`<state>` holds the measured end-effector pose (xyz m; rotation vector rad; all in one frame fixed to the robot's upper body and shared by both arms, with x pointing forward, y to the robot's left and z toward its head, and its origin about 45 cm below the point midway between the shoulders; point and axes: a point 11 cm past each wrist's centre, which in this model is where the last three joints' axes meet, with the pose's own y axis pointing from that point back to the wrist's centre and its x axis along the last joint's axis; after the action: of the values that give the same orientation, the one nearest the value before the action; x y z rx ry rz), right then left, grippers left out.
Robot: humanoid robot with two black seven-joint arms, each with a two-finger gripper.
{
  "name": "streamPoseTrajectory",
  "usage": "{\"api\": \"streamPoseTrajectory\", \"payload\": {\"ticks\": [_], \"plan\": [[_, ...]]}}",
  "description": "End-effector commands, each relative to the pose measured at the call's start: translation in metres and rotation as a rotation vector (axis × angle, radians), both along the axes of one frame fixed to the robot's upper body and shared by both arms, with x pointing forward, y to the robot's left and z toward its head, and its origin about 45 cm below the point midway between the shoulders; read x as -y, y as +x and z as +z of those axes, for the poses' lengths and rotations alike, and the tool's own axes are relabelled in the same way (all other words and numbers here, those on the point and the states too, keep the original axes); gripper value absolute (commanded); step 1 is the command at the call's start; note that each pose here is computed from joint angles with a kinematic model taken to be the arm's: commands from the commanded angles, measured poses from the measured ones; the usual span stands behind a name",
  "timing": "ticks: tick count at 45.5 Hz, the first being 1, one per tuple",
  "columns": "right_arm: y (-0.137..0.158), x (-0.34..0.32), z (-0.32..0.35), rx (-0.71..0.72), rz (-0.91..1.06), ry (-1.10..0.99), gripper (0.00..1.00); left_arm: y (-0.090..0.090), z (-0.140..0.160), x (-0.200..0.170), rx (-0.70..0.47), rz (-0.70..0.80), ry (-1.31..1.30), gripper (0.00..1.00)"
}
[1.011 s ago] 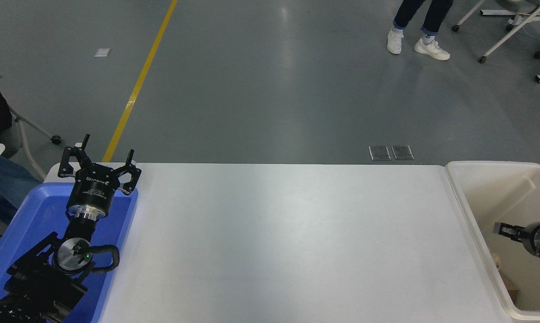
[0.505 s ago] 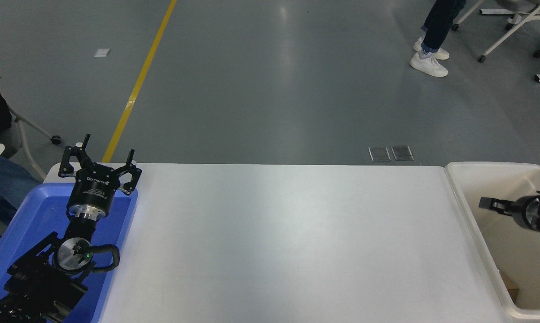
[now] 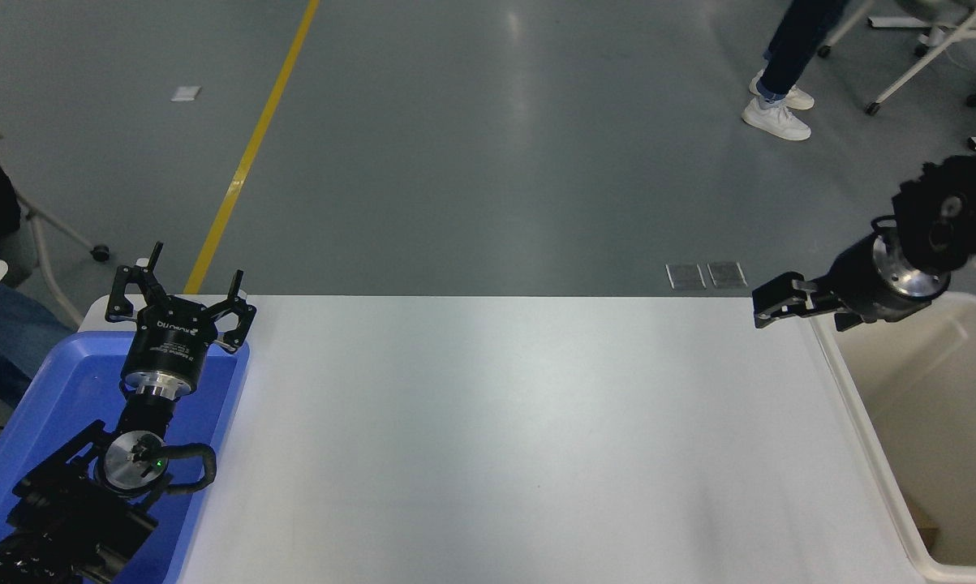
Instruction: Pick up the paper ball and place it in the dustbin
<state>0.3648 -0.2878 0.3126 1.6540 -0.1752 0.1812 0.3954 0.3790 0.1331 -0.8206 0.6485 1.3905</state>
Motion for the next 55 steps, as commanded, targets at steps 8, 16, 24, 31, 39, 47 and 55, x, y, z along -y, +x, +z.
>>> {"api": "streamPoseTrajectory", "payload": {"ticks": [8, 16, 24, 31, 39, 47, 55], "plan": [[-0.068, -0.130, 0.078, -0.187, 0.114, 0.093, 1.00, 0.000, 0.000, -0.001, -0.002, 0.006, -0.001, 1.00], [-0.069, -0.151, 0.072, -0.194, 0.140, 0.066, 1.00, 0.000, 0.000, -0.001, -0.002, 0.006, -0.001, 1.00], [-0.056, -0.146, 0.060, -0.195, 0.129, 0.042, 1.00, 0.000, 0.000, -0.001, -0.002, 0.006, -0.001, 1.00], [-0.038, -0.130, 0.049, -0.182, 0.091, 0.001, 1.00, 0.000, 0.000, -0.001, -0.002, 0.006, -0.001, 1.00], [-0.018, -0.116, 0.035, -0.145, 0.066, -0.035, 1.00, 0.000, 0.000, -0.001, -0.002, 0.006, -0.001, 1.00], [-0.007, -0.095, 0.022, -0.143, 0.034, -0.079, 1.00, 0.000, 0.000, -0.001, -0.002, 0.006, -0.001, 1.00], [-0.004, -0.086, 0.016, -0.138, 0.016, -0.072, 1.00, 0.000, 0.000, -0.001, -0.002, 0.006, -0.001, 1.00]]}}
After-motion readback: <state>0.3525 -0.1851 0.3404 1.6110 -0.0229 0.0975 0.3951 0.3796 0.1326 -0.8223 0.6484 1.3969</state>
